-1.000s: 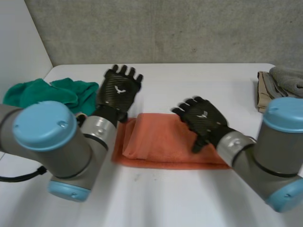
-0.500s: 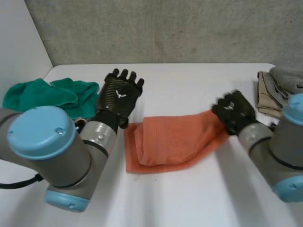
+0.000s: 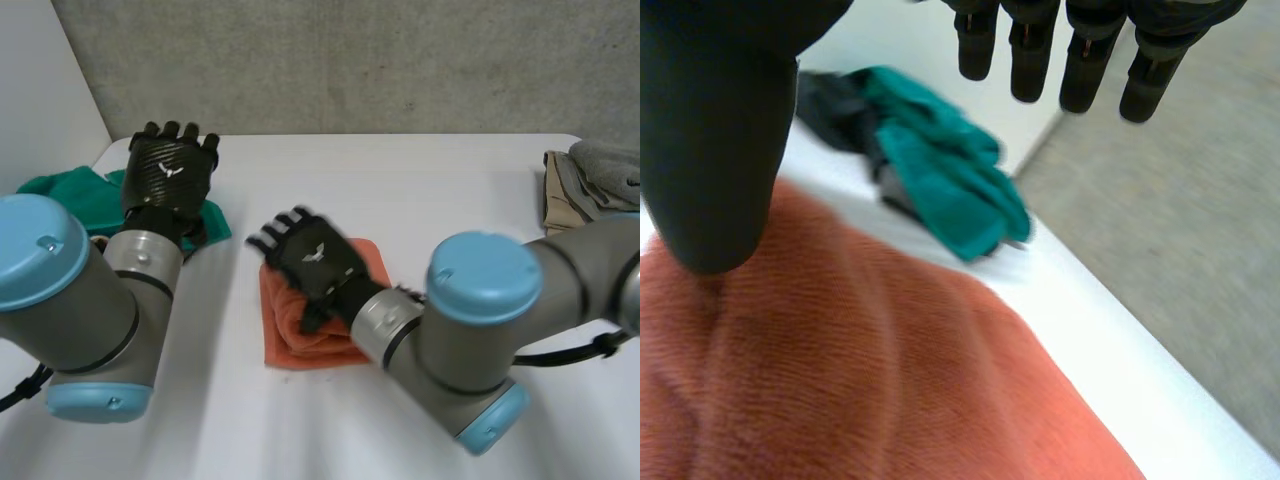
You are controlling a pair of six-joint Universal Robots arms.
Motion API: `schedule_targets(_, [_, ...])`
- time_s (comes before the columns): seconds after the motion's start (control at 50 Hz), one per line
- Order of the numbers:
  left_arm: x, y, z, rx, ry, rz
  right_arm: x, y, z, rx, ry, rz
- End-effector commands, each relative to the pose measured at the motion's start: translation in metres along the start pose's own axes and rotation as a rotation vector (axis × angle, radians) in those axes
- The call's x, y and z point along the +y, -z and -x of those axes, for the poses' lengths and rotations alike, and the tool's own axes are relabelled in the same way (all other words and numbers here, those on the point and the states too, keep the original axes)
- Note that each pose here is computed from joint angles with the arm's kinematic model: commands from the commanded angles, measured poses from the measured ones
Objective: Fold the laundry.
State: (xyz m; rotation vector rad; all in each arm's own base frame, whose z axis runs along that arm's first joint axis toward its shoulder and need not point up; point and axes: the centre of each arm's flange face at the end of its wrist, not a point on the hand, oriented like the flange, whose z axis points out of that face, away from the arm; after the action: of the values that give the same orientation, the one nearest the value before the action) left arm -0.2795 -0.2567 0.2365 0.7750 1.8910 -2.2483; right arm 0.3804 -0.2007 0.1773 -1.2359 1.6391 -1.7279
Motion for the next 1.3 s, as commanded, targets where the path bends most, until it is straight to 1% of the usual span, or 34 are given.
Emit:
schedule_targets(0.02, [-0.020,0.000,-0.050,0.200,0.140,-0.054,-0.009,0.027,-0.079,0.181,-0.328,0.036])
schedule_targets(0.08, [-0.019,0.002,-0.066,0.260,0.180,-0.033,-0.004,0.032,-0.095,0.201,-0.397,0.083])
schedule_targets(0.14, [-0.011,0.002,-0.084,0.314,0.213,0.034,-0.002,0.033,-0.104,0.212,-0.424,0.115])
schedule_targets(0.2, [0.006,0.006,-0.101,0.367,0.212,0.132,0.014,0.028,-0.104,0.200,-0.462,0.188])
schedule_targets(0.26, [0.023,0.011,-0.112,0.392,0.178,0.222,0.027,0.019,-0.099,0.170,-0.488,0.247])
schedule_targets(0.32, [0.037,0.013,-0.114,0.374,0.147,0.290,0.042,0.014,-0.094,0.127,-0.510,0.303])
schedule_targets(0.34, [0.044,0.015,-0.111,0.336,0.117,0.337,0.044,0.012,-0.093,0.118,-0.516,0.311])
schedule_targets(0.4, [0.054,0.016,-0.106,0.271,0.069,0.391,0.055,0.005,-0.091,0.087,-0.524,0.327])
schedule_targets(0.46, [0.061,0.017,-0.103,0.241,0.025,0.419,0.066,0.002,-0.089,0.080,-0.485,0.351])
schedule_targets(0.48, [0.065,0.017,-0.102,0.236,-0.010,0.430,0.069,0.001,-0.089,0.082,-0.471,0.356])
schedule_targets(0.56, [0.072,0.022,-0.103,0.262,-0.102,0.444,0.079,-0.002,-0.087,0.076,-0.372,0.383])
schedule_targets(0.64, [0.070,0.025,-0.104,0.273,-0.130,0.436,0.078,-0.001,-0.091,0.108,-0.259,0.402])
schedule_targets(0.7, [0.063,0.025,-0.103,0.273,-0.123,0.415,0.065,-0.001,-0.086,0.108,-0.180,0.388])
schedule_targets(0.76, [0.039,0.023,-0.093,0.250,-0.097,0.357,0.044,0.003,-0.088,0.129,-0.122,0.347])
schedule_targets(0.84, [0.007,0.022,-0.077,0.223,-0.058,0.277,0.022,0.012,-0.091,0.164,-0.094,0.305])
schedule_targets(0.88, [-0.009,0.023,-0.070,0.225,-0.038,0.233,0.021,0.016,-0.087,0.163,-0.089,0.296])
schedule_targets(0.98, [-0.034,0.028,-0.059,0.282,0.000,0.142,0.006,0.035,-0.069,0.160,-0.047,0.223])
schedule_targets(1.02, [-0.043,0.030,-0.055,0.327,0.016,0.098,0.001,0.047,-0.054,0.149,-0.027,0.179])
schedule_targets(1.16, [-0.037,0.017,-0.040,0.383,0.061,0.085,0.028,0.060,-0.009,0.101,0.033,0.105])
schedule_targets(1.26, [-0.035,0.013,-0.039,0.396,0.136,0.096,0.062,0.051,0.007,0.077,0.088,0.116])
schedule_targets(1.3, [-0.033,0.013,-0.040,0.398,0.146,0.102,0.070,0.048,0.009,0.074,0.109,0.121])
